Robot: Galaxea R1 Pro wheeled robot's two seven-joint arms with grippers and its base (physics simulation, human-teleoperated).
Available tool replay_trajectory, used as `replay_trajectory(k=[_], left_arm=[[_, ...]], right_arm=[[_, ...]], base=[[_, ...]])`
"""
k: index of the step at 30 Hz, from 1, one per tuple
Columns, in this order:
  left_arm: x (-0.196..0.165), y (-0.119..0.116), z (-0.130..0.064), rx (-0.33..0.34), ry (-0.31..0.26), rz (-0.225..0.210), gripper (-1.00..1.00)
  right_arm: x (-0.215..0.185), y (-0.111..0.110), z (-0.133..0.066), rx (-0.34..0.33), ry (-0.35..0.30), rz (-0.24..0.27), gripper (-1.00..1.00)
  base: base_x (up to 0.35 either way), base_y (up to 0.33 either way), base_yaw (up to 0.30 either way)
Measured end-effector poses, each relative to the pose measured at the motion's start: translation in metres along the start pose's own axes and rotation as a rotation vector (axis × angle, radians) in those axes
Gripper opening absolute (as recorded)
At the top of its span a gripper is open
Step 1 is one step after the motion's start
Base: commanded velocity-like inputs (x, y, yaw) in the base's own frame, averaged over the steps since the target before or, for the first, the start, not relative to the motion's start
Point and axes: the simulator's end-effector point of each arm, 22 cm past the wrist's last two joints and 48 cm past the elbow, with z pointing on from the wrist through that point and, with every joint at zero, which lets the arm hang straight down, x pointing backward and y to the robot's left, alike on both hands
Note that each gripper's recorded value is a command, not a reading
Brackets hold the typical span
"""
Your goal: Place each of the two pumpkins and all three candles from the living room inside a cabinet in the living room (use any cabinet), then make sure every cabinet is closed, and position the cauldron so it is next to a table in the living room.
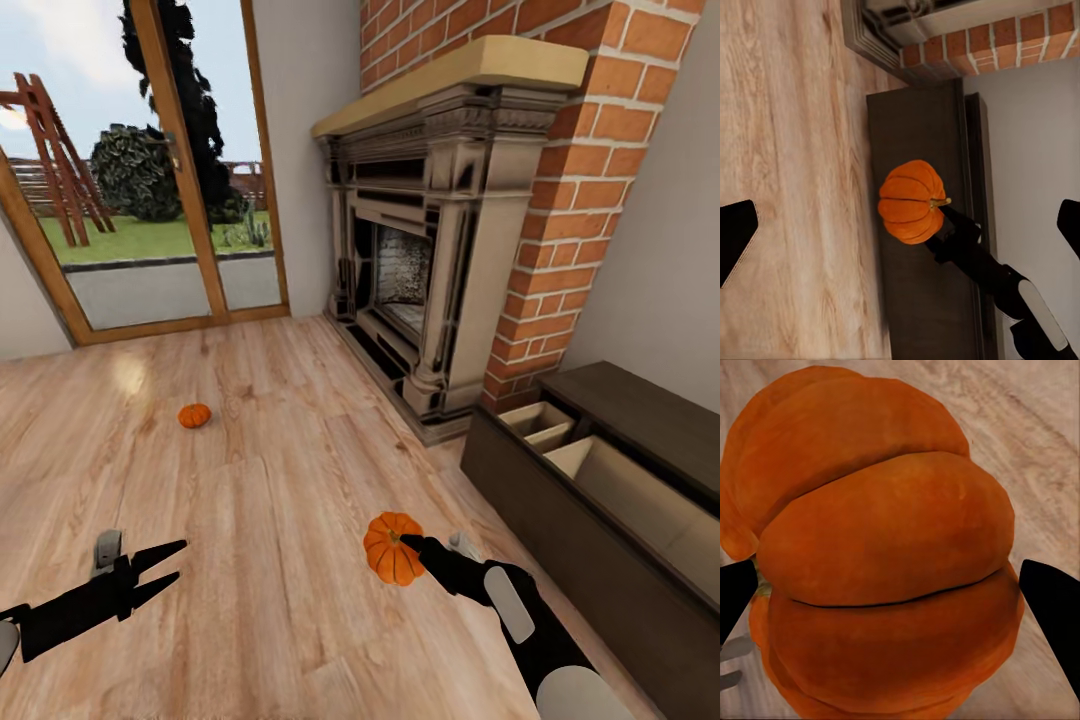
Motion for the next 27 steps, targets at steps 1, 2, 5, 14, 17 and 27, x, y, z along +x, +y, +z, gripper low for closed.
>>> replay_trajectory(k=[1,2,5,14,17,27], left_arm=[[-0.0002,0.0000,-0.0002,0.000,0.000,0.000,1.00],[-0.0002,0.0001,-0.0003,0.000,0.000,0.000,1.00],[-0.0007,-0.0002,-0.0006,0.001,-0.001,0.000,1.00],[-0.0013,-0.0002,-0.0013,0.006,-0.003,-0.003,1.00],[-0.0028,0.0021,-0.0037,-0.001,-0.002,-0.002,1.00],[-0.0039,0.0028,-0.0051,-0.005,-0.003,-0.001,1.00]], right_arm=[[0.0000,0.0000,0.0000,0.000,0.000,0.000,-1.00],[0.0000,0.0000,0.0000,0.000,0.000,0.000,-1.00],[0.0005,0.0002,0.0002,0.000,0.001,-0.001,-1.00],[0.0081,0.0034,0.0038,0.002,0.019,-0.030,-1.00],[0.0085,0.0044,0.0040,-0.003,0.020,-0.031,-1.00],[0.0086,0.0046,0.0041,-0.004,0.021,-0.032,-1.00]], base=[[0.000,0.000,0.291],[0.000,0.000,0.291],[0.033,0.000,0.291],[0.263,0.000,0.260],[0.328,0.000,0.034],[0.330,0.000,0.030]])
